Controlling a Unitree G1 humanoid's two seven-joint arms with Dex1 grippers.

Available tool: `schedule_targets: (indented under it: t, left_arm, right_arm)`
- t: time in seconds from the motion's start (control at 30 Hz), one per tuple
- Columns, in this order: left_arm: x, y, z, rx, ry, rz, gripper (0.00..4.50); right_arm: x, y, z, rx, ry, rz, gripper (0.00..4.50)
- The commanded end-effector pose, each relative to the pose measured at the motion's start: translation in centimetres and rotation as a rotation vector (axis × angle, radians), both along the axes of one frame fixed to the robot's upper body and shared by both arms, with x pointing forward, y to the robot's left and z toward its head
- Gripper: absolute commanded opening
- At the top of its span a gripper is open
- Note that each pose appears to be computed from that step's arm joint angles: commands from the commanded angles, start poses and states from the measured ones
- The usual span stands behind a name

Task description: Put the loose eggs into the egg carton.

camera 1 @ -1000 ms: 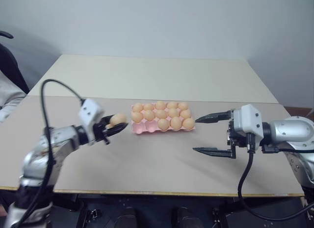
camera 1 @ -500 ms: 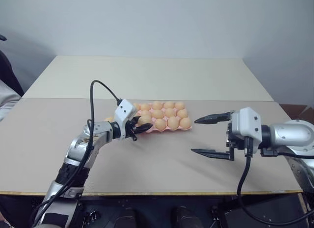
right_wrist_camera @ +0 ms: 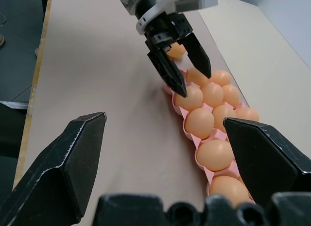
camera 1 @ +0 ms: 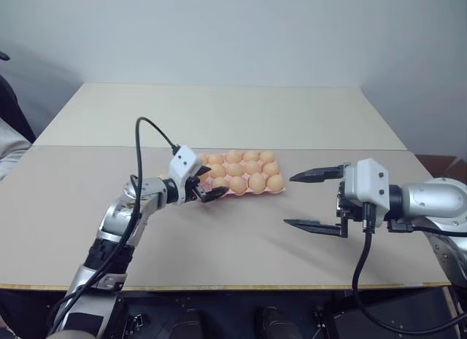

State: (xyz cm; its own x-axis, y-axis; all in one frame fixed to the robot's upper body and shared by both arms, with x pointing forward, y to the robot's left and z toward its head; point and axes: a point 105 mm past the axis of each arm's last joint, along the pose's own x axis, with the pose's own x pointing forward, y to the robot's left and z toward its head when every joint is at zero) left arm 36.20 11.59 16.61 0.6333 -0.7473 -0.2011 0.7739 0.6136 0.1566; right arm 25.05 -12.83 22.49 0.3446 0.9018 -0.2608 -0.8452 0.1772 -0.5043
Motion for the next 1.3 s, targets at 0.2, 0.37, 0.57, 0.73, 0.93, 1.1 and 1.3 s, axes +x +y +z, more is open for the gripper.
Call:
schedule_targets:
  t: [0.2, 0.37, 0.57, 0.73, 0.93, 1.1, 1.3]
  left_arm:
    - [-3.9, 5.9, 6.1, -0.024, -0.168, 0.001, 4.44]
    - [-7.3, 12.5, 5.8, 0.068, -0.153, 0.11, 4.44]
    - [-11.8, 14.9, 3.8, 0.112, 0.039, 0.058, 4.44]
    - [-12.5, 15.1, 2.6, 0.118, 0.069, 0.111, 4.44]
    - [-12.4, 14.6, 2.2, 0.089, 0.051, 0.149, 4.44]
    - [-10.8, 14.7, 2.2, 0.056, 0.085, 0.221, 4.44]
    - [-4.5, 14.3, 1.5, 0.034, 0.125, 0.428, 4.44]
  right_arm:
    - [0.1, -0.2, 0.9, 0.018, -0.027, 0.002, 4.5]
    - [0.7, -0.4, 1.1, 0.049, -0.003, 0.015, 4.5]
    - [2.3, -1.1, 0.8, 0.05, 0.023, -0.027, 4.5]
    - [2.5, -1.4, 0.0, 0.037, 0.065, -0.03, 4.5]
    - [2.4, -1.2, 0.1, 0.045, 0.074, -0.02, 4.5]
    - [2.5, -1.0, 0.2, 0.057, 0.057, -0.031, 4.5]
    - [3.0, -0.7, 0.4, 0.071, 0.031, -0.056, 4.5]
